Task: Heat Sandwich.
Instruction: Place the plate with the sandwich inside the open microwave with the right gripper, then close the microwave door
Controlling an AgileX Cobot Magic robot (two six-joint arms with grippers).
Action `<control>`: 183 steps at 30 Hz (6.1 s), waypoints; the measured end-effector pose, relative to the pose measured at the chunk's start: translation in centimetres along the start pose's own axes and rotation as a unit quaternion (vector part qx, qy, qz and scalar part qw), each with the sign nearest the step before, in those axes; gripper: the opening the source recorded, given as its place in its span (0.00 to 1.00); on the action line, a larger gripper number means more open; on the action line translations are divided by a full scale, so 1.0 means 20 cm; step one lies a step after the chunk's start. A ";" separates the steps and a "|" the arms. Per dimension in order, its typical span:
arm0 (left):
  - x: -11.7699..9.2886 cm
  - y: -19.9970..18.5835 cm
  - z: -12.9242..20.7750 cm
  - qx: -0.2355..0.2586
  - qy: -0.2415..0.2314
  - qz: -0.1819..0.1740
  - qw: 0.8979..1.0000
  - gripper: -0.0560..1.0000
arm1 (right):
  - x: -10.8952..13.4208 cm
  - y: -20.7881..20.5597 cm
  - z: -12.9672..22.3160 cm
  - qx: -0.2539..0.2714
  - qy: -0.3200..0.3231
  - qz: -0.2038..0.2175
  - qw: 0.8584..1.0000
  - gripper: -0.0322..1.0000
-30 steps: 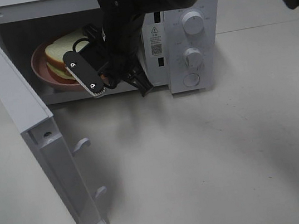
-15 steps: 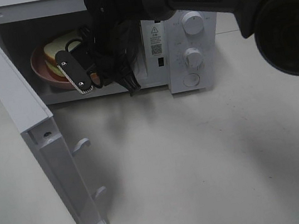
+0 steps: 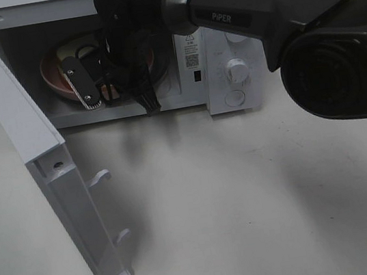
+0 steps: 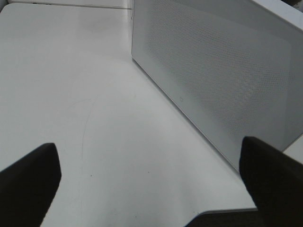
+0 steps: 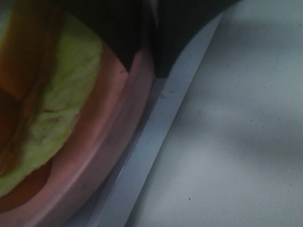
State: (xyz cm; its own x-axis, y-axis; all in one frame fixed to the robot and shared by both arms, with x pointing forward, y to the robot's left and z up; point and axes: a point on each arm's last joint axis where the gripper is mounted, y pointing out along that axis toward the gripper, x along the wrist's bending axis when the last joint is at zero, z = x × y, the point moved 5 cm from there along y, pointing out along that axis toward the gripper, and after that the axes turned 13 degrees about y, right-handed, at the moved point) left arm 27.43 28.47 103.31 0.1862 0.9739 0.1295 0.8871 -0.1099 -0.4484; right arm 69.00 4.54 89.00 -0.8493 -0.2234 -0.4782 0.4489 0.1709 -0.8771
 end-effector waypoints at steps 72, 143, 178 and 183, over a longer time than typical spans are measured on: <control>0.00 0.00 0.00 0.000 0.000 0.000 1.000 0.96 | 0.39 -0.52 0.24 -0.065 0.190 0.040 0.979 0.77; 0.00 0.00 0.00 0.000 0.000 0.000 1.000 0.96 | 1.49 -1.83 0.94 -0.042 0.697 0.036 0.715 0.81; 0.00 0.00 0.00 0.000 0.000 0.000 1.000 0.96 | 1.85 -1.81 1.08 -0.126 0.795 0.272 0.528 0.77; 0.00 0.00 0.00 0.000 0.000 0.000 1.000 0.96 | 1.84 -1.82 1.08 -0.129 0.794 0.272 0.528 0.77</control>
State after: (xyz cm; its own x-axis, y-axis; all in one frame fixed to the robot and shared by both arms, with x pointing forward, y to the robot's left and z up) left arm 27.43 28.47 103.31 0.1862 0.9739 0.1295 0.8871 -0.1099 -0.4484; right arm 27.42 -30.60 102.26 0.1330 0.9775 0.1639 0.8677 -0.0349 -0.4959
